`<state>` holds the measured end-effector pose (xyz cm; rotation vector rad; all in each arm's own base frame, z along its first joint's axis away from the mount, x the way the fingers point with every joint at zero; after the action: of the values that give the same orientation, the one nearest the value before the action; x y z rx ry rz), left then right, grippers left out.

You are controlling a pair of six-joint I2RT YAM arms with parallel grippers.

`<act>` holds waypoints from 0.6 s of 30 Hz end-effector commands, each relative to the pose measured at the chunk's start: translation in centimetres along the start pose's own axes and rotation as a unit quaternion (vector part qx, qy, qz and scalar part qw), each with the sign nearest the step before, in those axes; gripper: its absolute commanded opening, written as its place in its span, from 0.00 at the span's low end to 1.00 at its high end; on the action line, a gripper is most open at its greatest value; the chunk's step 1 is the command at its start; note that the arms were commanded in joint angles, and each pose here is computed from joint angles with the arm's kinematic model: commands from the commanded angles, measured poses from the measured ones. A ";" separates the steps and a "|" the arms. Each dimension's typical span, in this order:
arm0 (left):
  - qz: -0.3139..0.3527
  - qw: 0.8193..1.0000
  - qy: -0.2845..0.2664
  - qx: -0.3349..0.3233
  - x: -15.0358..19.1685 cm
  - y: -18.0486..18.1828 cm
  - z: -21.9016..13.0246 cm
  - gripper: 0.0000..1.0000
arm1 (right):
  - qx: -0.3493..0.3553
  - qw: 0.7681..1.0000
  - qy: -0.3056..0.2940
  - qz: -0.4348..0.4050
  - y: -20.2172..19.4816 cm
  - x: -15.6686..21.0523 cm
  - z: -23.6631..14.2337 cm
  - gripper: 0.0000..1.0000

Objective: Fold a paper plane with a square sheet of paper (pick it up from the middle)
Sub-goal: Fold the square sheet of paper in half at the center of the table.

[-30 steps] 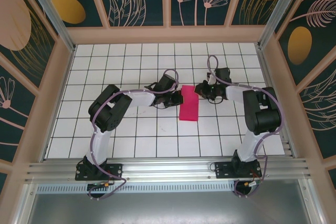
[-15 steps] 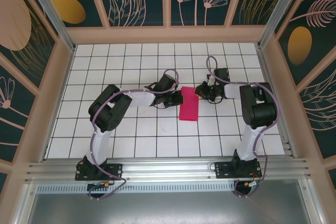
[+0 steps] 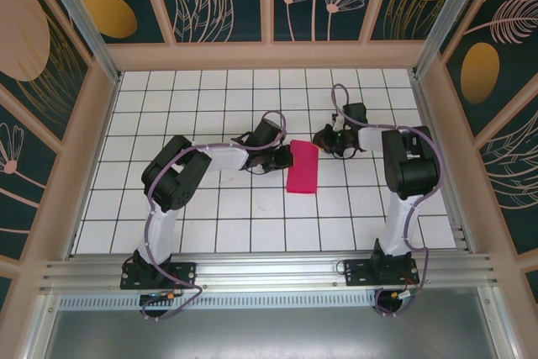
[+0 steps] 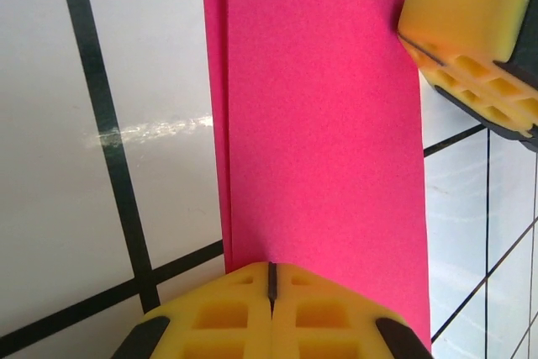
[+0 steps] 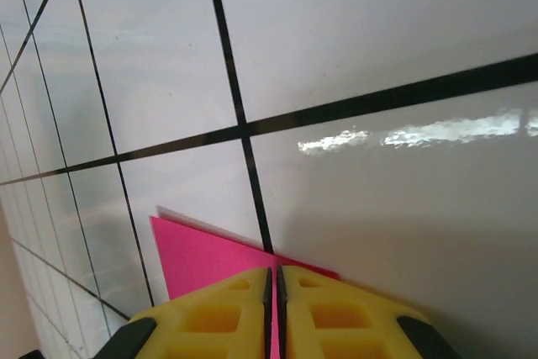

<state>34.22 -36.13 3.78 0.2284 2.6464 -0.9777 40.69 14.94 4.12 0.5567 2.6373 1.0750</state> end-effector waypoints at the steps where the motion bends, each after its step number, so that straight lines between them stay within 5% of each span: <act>1: -0.007 0.998 0.048 -0.050 2.8 2.7 1.2 0.00 | 0.032 0.999 0.002 0.010 -1.2 -0.3 0.6 0.15; 9: -0.006 0.998 0.047 -0.050 2.7 2.6 1.1 0.00 | -0.008 1.000 -0.018 -0.022 2.9 -2.2 -1.5 0.15; 18: -0.006 0.998 0.047 -0.048 2.7 2.6 1.1 0.00 | -0.008 1.000 -0.005 -0.001 1.4 -1.7 -0.3 0.15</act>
<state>34.21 -36.14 3.78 0.2372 2.6442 -0.9766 42.84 15.18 6.42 0.5368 2.6021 1.0779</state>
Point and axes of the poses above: each hand's point on the last joint's axis, 136 mm out from that joint toward the fingers, its own z axis out along the fingers, its own y axis along the line the jaws close on, x = y × z, the point moved 3 cm from there along -z, back along the fingers, and after that the axes turned 8 degrees about z, right-handed, at the moved point
